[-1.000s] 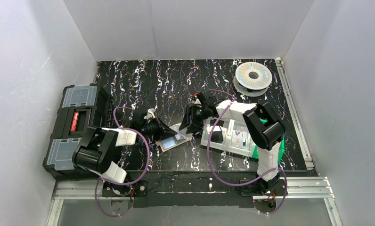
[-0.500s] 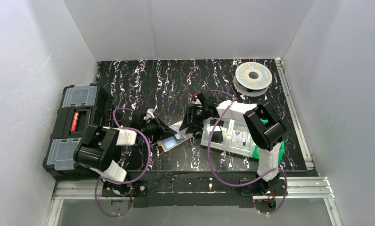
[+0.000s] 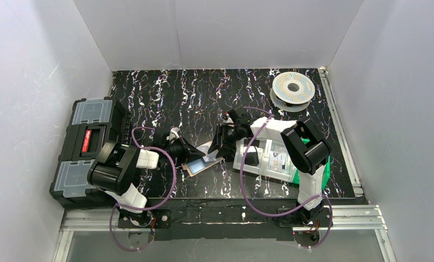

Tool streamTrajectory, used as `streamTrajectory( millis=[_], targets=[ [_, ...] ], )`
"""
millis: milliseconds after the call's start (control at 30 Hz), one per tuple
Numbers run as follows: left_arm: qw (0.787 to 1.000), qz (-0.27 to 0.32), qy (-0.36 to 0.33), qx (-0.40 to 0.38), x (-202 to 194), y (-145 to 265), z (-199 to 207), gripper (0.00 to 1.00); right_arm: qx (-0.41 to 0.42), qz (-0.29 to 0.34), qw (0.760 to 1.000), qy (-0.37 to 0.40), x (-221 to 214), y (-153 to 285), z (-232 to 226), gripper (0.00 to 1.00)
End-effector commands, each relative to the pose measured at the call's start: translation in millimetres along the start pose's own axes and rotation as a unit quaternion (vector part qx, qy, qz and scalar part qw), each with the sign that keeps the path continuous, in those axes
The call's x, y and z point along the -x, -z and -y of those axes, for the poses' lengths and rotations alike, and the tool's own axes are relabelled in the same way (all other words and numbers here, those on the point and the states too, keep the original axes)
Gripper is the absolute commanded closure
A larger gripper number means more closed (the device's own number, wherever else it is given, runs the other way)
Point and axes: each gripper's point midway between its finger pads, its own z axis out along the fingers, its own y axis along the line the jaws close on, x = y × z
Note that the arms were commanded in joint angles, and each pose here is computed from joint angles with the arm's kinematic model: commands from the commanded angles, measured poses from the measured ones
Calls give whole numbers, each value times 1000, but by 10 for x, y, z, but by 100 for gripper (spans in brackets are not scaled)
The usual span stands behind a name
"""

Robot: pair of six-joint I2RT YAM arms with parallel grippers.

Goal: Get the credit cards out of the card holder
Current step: Remove the credit card from the card holder.

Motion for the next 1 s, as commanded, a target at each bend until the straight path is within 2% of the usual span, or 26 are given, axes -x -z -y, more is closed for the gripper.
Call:
streamTrajectory(
  millis=[0,567,800,967],
  targets=[
    [1000,-6,1,-9,-25,19,-20,100,-26,2,1000,2,39,0,21,42],
    [1000,-8,17,-21,-27,0,-44,100,9,-24,999,-23,-13,-115,-67,46],
    [1000,-14,23,-16,-45,-9,-85,100,14,-24,999,-31,-17,-126,-80,77],
    [999,-19,27,4,-77,-2,-170,100,-9,-6,999,-31,18,-107,-2,90]
  ],
)
